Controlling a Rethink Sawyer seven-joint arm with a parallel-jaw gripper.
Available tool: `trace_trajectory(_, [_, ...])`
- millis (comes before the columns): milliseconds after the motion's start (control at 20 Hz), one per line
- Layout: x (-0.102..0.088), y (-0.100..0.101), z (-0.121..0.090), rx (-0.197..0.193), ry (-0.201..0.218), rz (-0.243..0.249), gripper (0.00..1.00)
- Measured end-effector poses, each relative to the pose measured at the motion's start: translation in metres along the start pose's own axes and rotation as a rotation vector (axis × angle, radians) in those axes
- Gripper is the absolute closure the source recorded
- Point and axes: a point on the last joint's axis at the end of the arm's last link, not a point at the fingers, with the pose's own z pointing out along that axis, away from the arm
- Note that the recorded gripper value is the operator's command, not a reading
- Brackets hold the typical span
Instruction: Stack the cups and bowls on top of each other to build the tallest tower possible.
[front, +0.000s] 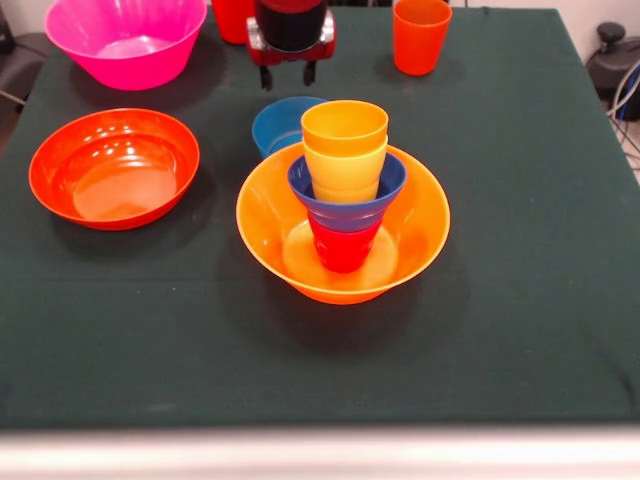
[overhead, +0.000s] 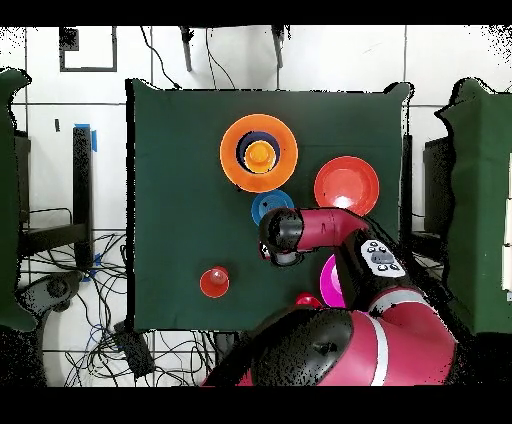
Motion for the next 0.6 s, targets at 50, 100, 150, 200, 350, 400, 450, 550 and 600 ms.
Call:
trace_trajectory(50, [-0.0011, 0.0000, 0.0031, 0.003, 0.001, -0.005, 0.00])
trace_trajectory(100, [-0.0022, -0.0001, 0.0058, 0.006, 0.002, -0.010, 0.00])
trace_trajectory(150, [-0.0031, -0.0001, 0.0075, 0.007, 0.002, -0.012, 0.00])
trace_trajectory(200, [-0.0041, -0.0002, 0.0096, 0.009, 0.003, -0.015, 0.00])
trace_trajectory(350, [-0.0074, -0.0009, 0.0129, 0.015, 0.004, -0.021, 0.00])
trace_trajectory(400, [-0.0088, -0.0010, 0.0120, 0.022, 0.002, -0.027, 0.00])
trace_trajectory(450, [-0.0089, -0.0007, 0.0120, 0.026, 0.002, -0.030, 0.00])
trace_trajectory(550, [-0.0088, 0.0000, 0.0123, 0.031, 0.002, -0.037, 0.00])
trace_trajectory(600, [-0.0087, 0.0004, 0.0123, 0.034, 0.002, -0.041, 0.00])
